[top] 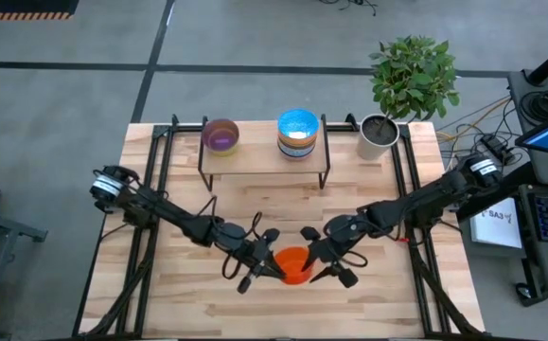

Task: Place and stack bowls onto a shelf
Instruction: Stack the orange bowl on the top of the violet bowl that is on the shelf

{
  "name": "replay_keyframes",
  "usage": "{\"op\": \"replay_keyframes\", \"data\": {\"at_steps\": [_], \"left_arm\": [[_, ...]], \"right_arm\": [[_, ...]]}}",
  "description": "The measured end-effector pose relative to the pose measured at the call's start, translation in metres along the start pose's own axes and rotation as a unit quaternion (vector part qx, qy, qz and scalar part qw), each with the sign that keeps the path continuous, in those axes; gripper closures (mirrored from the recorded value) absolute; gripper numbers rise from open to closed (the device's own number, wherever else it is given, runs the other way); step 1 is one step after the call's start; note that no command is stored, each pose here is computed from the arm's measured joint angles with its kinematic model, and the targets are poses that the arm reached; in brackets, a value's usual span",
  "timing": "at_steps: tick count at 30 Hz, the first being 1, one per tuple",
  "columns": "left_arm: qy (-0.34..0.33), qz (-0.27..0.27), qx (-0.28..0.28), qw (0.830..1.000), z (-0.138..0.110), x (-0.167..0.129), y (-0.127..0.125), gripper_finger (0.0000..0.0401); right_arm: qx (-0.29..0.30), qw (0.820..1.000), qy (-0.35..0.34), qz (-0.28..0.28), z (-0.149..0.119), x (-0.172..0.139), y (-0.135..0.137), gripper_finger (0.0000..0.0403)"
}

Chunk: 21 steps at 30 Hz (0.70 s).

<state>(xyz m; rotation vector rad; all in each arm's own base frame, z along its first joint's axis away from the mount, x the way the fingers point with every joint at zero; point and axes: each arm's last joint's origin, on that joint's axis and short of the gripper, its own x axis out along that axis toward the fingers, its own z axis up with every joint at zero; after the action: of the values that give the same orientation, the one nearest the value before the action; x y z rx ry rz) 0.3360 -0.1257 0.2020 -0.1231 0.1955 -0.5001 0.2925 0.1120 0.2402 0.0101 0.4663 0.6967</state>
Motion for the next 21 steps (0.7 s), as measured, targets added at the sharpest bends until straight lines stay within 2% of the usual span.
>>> {"op": "replay_keyframes", "data": {"at_steps": [6, 9, 12, 15, 17, 21], "left_arm": [[0.032, 0.022, -0.005, 0.999, 0.017, -0.018, -0.004, 0.0401], [0.070, 0.072, -0.011, 0.995, 0.029, -0.039, -0.006, 0.0400], [0.112, 0.158, -0.026, 0.981, 0.047, -0.071, -0.003, 0.0400], [0.148, 0.252, -0.043, 0.955, 0.075, -0.109, -0.002, 0.0400], [0.168, 0.316, -0.035, 0.933, 0.096, -0.134, 0.000, 0.0400], [0.192, 0.463, 0.004, 0.865, 0.136, -0.184, 0.014, 0.0401]], "right_arm": [[-0.016, 0.999, -0.015, -0.040, 0.014, -0.028, 0.009, 0.0239], [-0.033, 0.997, -0.034, -0.060, 0.023, -0.048, 0.016, 0.0239], [-0.042, 0.994, -0.052, -0.086, 0.031, -0.068, 0.022, 0.0239], [-0.046, 0.992, -0.074, -0.092, 0.035, -0.084, 0.028, 0.0239], [-0.047, 0.991, -0.082, -0.097, 0.035, -0.090, 0.031, 0.0239], [-0.053, 0.990, -0.084, -0.100, 0.033, -0.093, 0.031, 0.0239]]}}
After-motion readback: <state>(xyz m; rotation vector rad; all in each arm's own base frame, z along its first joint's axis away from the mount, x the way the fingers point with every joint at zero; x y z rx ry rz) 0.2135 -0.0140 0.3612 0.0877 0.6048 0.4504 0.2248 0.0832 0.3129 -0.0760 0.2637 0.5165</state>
